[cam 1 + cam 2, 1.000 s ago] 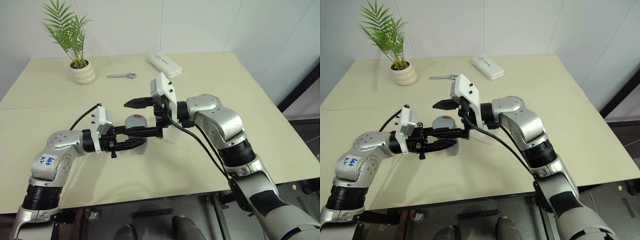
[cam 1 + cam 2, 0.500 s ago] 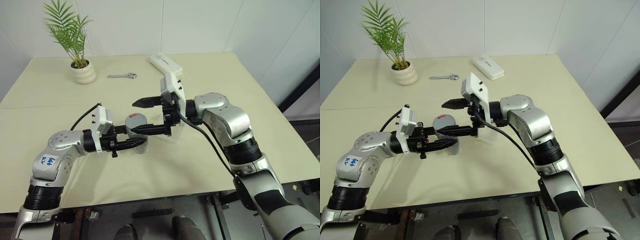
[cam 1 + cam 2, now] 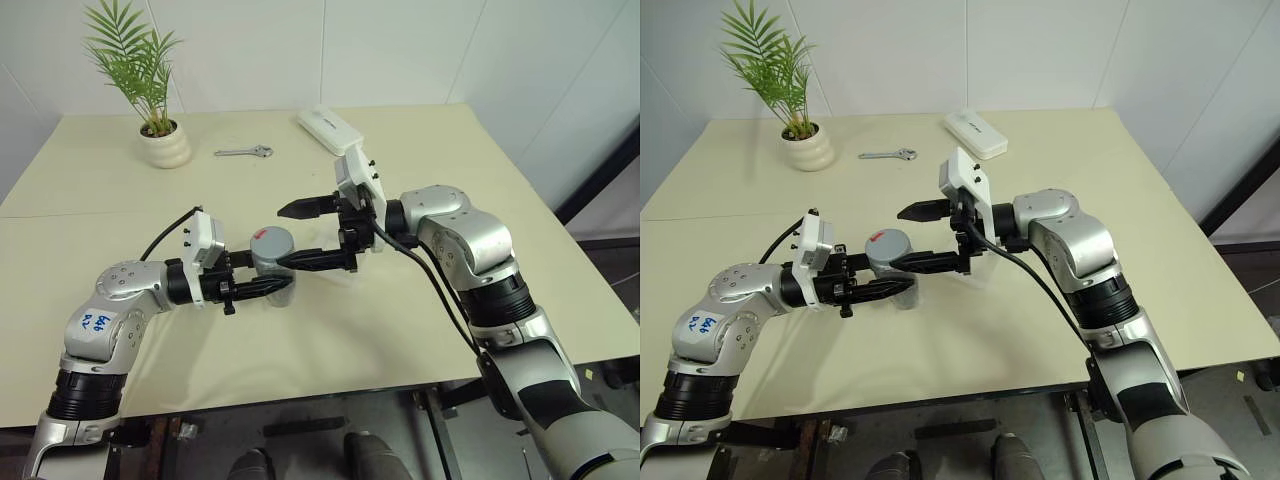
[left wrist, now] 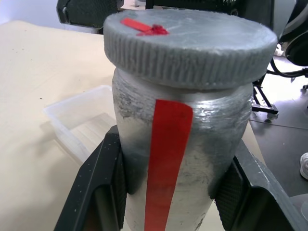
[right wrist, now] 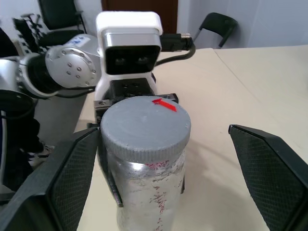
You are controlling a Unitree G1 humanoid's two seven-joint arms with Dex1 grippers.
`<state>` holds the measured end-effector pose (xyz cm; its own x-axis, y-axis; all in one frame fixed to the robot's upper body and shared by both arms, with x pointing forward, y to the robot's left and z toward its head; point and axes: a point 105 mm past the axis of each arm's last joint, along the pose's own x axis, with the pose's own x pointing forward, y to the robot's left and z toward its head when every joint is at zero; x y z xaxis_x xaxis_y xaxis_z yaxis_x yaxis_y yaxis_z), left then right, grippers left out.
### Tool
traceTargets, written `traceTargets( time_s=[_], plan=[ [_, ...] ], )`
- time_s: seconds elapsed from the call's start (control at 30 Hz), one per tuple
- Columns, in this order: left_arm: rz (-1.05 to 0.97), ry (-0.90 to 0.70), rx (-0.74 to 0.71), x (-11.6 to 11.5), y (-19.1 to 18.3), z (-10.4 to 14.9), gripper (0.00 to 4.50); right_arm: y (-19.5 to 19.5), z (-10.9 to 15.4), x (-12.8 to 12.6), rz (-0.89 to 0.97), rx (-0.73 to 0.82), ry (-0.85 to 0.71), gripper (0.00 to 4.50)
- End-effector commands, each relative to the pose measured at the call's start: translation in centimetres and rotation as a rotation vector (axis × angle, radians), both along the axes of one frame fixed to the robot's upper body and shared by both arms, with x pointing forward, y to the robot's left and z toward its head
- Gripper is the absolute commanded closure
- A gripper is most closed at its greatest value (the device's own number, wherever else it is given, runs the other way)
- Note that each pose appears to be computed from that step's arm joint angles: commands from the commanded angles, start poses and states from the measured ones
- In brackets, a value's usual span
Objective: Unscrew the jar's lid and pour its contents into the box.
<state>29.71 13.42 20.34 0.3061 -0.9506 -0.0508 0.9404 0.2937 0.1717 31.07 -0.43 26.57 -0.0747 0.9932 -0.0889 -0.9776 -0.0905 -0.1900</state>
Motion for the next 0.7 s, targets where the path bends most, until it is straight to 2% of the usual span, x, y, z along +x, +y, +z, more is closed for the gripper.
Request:
traceTargets(
  time_s=[0.03,0.37,0.7],
  plan=[
    [-0.014,-0.058,0.002,-0.5,0.2,1.1,2.59,-0.2,1.9,-1.3,0.060,0.067,-0.013,0.02],
    [-0.004,-0.054,-0.004,-0.8,0.1,0.9,2.59,2.0,3.0,-1.5,0.063,0.107,-0.017,0.02],
    [-0.010,-0.055,-0.003,-0.7,-0.1,0.9,2.59,4.8,1.3,-1.8,0.054,0.031,-0.076,0.02]
  ],
)
